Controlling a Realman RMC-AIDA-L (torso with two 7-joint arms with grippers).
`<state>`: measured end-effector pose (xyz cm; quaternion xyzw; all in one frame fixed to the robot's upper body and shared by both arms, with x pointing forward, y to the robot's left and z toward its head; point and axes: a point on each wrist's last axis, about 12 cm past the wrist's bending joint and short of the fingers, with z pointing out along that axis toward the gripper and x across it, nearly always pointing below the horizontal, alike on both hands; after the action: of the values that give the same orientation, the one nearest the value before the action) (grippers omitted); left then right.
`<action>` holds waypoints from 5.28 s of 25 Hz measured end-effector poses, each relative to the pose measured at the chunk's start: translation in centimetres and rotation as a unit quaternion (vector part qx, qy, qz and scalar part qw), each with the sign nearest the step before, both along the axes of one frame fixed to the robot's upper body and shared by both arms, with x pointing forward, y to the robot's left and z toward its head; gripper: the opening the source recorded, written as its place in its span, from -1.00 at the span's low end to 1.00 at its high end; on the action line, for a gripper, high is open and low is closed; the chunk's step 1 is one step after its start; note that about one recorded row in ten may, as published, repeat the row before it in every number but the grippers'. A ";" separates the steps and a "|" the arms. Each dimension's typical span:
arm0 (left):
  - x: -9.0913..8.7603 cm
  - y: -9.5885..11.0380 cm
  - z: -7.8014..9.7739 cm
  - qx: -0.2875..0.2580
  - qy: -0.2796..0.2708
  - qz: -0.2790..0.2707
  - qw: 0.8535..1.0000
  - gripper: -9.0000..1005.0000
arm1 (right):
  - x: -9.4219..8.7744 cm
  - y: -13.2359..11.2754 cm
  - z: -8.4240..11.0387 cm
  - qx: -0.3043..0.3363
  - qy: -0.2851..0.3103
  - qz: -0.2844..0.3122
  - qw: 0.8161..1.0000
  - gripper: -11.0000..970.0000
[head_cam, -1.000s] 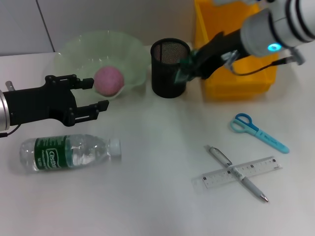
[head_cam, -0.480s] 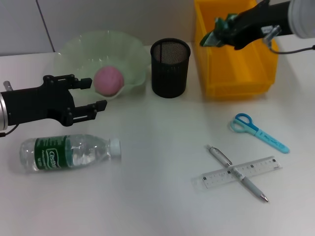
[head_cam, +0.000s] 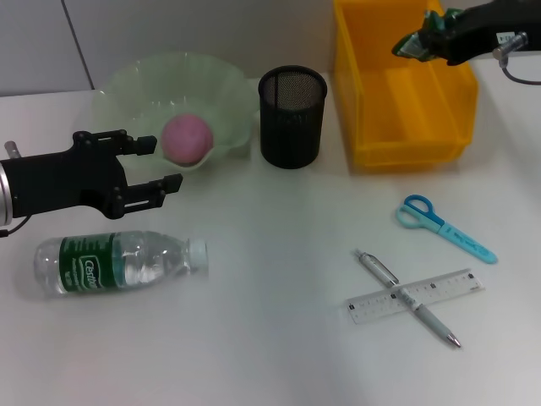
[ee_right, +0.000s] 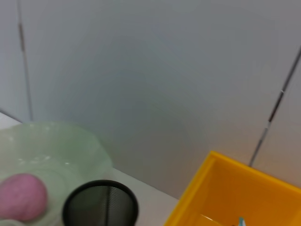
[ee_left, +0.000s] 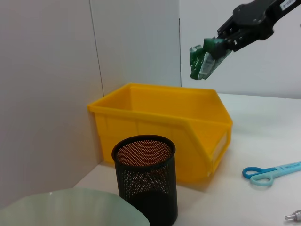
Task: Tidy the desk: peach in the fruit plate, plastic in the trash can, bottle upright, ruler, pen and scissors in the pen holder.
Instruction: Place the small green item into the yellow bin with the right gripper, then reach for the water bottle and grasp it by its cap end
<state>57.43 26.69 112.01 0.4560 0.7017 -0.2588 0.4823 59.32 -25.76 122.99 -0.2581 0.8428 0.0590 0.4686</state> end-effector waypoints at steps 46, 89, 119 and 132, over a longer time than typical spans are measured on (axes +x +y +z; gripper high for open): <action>-0.4 0.5 0.2 -0.004 0.011 0.021 1.000 0.30 | -3.0 -1.9 -2.7 0.198 -0.049 0.214 0.955 0.28; -1.9 -2.8 3.4 0.218 0.088 -0.119 0.965 0.63 | -6.4 -7.6 -4.8 0.267 -0.045 0.287 0.919 0.28; 0.3 -10.4 3.5 0.330 0.036 -0.155 0.930 0.63 | -5.9 -7.3 -6.0 0.271 -0.019 0.277 0.922 0.27; 1.6 -10.9 2.1 0.354 0.038 -0.138 0.924 0.63 | -5.6 -7.2 -6.1 0.266 -0.017 0.275 0.924 0.27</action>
<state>59.06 15.81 114.13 0.6791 0.6955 -0.0750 0.2224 53.74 -32.92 116.94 -0.3464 0.6838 0.4033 0.4998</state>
